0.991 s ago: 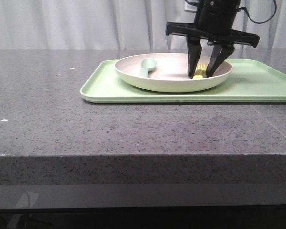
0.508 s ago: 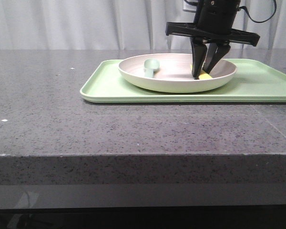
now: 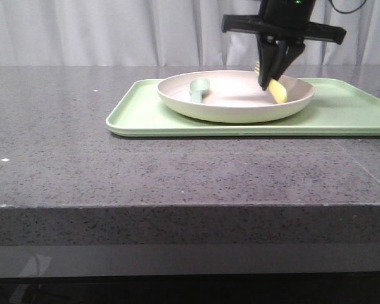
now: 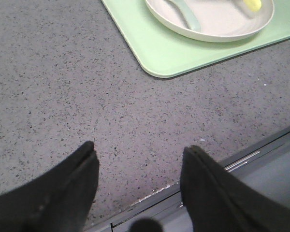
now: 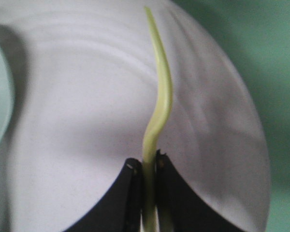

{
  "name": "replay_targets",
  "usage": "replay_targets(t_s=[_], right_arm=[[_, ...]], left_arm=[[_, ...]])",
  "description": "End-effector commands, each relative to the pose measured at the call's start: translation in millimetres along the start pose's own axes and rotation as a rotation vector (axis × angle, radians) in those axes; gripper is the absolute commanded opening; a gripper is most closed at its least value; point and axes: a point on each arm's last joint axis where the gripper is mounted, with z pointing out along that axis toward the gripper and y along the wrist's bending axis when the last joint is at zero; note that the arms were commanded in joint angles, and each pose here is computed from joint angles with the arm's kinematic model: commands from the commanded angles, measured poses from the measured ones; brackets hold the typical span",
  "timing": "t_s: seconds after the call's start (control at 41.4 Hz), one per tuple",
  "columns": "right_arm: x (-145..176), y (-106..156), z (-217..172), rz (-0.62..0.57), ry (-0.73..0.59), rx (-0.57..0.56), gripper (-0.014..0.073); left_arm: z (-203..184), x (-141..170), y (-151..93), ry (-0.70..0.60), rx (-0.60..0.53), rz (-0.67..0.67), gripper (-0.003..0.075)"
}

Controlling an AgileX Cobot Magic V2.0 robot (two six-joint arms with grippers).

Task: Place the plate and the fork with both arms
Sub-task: 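Carry the fork off the plate to the tray beside it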

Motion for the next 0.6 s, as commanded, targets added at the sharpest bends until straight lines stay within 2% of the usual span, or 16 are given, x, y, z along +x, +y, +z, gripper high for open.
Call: replay_targets(t_s=[0.0,0.145,0.338,0.58], right_arm=[[-2,1,-41,-0.02,-0.064,-0.018,-0.0018],[-2,0,-44,-0.019,-0.072,-0.021,-0.0088],[-1,-5,-75,-0.083,-0.128,-0.028,-0.0088],[3,-55,-100,-0.048,-0.107,-0.026,-0.0088]], left_arm=[[-6,-14,-2,-0.101,0.008,-0.014,0.0386],[-6,-14,-2,-0.101,0.008,-0.014,0.0386],[-6,-14,-2,-0.101,0.008,-0.014,0.0386],[-6,-14,-2,-0.101,0.008,-0.014,0.0386]])
